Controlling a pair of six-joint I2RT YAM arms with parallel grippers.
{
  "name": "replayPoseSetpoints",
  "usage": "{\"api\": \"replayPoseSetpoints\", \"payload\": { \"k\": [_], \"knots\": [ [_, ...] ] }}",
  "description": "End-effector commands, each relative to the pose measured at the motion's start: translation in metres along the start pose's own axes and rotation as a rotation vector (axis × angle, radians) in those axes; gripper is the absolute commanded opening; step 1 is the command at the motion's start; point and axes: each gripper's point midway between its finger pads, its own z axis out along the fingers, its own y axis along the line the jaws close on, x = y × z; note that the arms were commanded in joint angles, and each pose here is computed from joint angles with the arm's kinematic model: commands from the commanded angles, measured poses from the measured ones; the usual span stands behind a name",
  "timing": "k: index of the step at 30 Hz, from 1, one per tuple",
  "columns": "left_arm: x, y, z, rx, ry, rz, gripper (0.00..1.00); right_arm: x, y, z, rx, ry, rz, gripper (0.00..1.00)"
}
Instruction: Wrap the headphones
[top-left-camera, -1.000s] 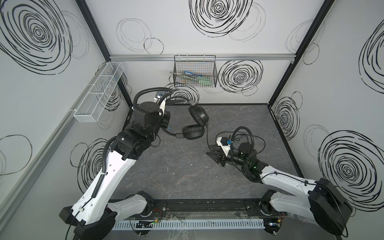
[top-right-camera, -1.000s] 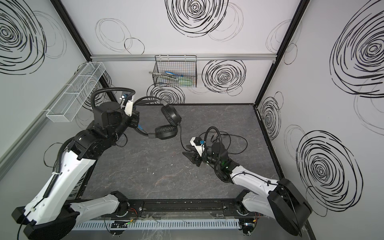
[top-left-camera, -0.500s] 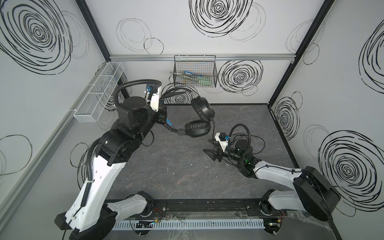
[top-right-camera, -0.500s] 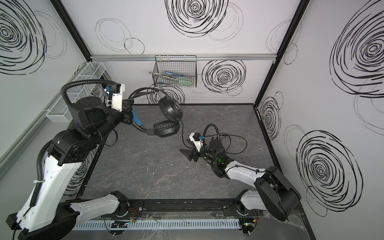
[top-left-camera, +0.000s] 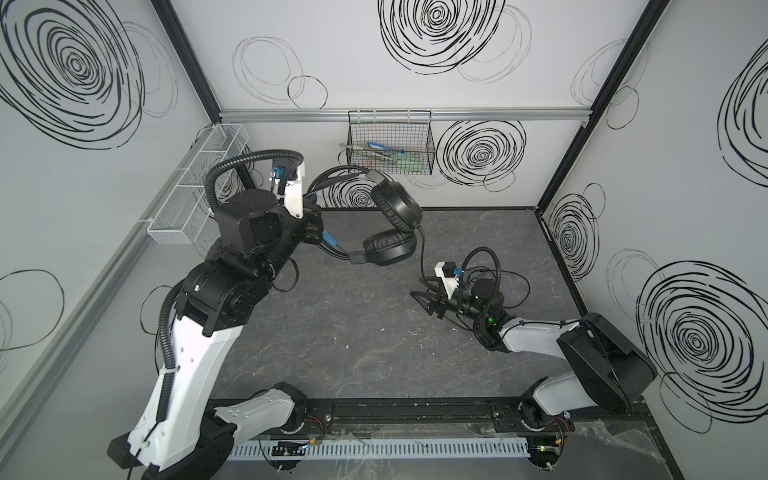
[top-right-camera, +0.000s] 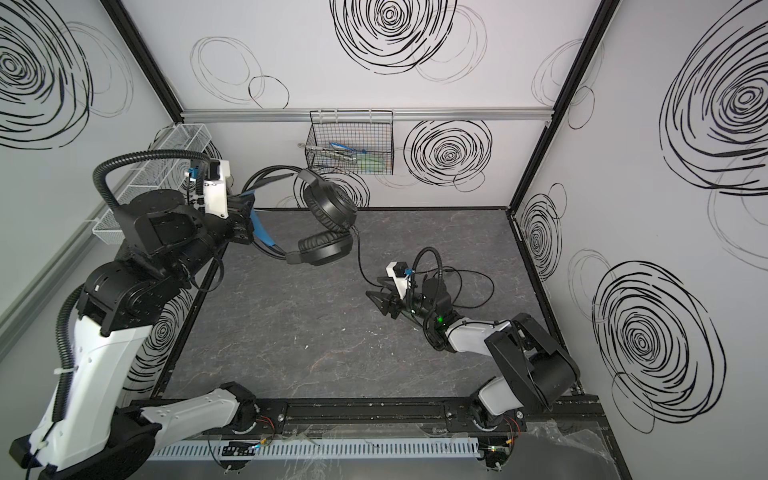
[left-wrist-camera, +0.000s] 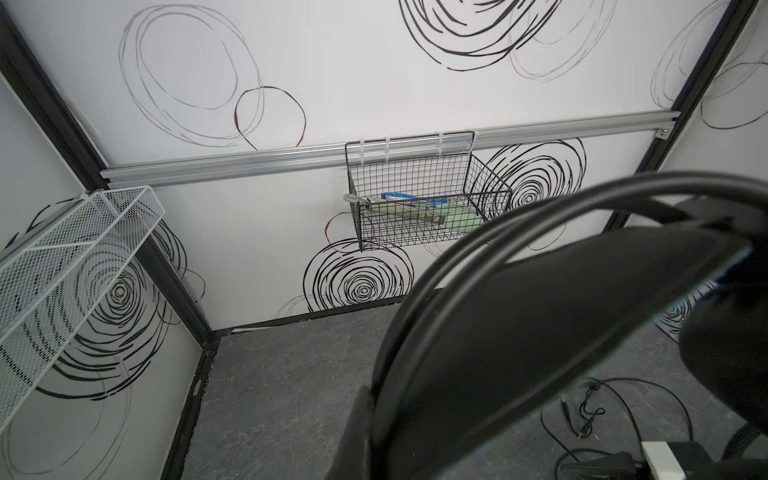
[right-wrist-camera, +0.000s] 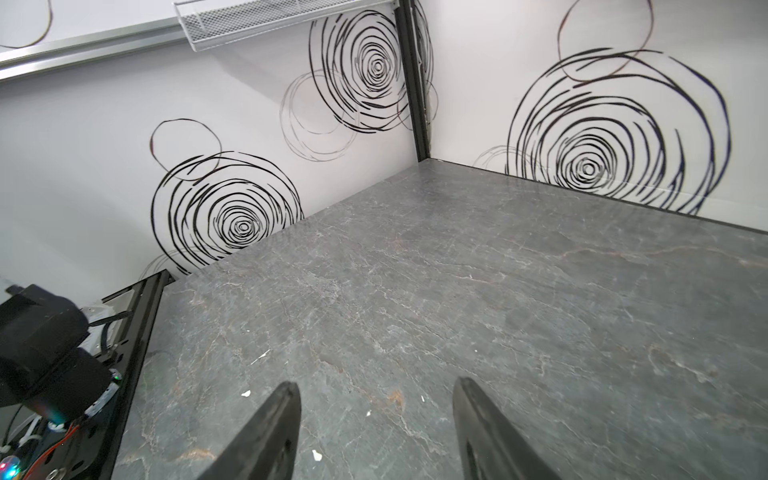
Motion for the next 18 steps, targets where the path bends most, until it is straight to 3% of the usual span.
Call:
{"api": "replayPoseSetpoints", "payload": {
  "k": [1,13,18],
  "knots": [
    [-0.053,0.007,-0.022,0.010,-0.195,-0.125,0.00,-0.009,-0.009,-0.003,-0.003,-0.056,0.016,0.62],
    [-0.055,0.010,-0.028,0.009,-0.202,-0.135,0.00,0.024,-0.060,0.007,0.128,0.037,0.095,0.53],
    [-0.051,0.013,-0.027,-0.014,-0.195,-0.128,0.00,0.026,-0.066,0.005,0.150,0.047,0.111,0.24]
  ]
}}
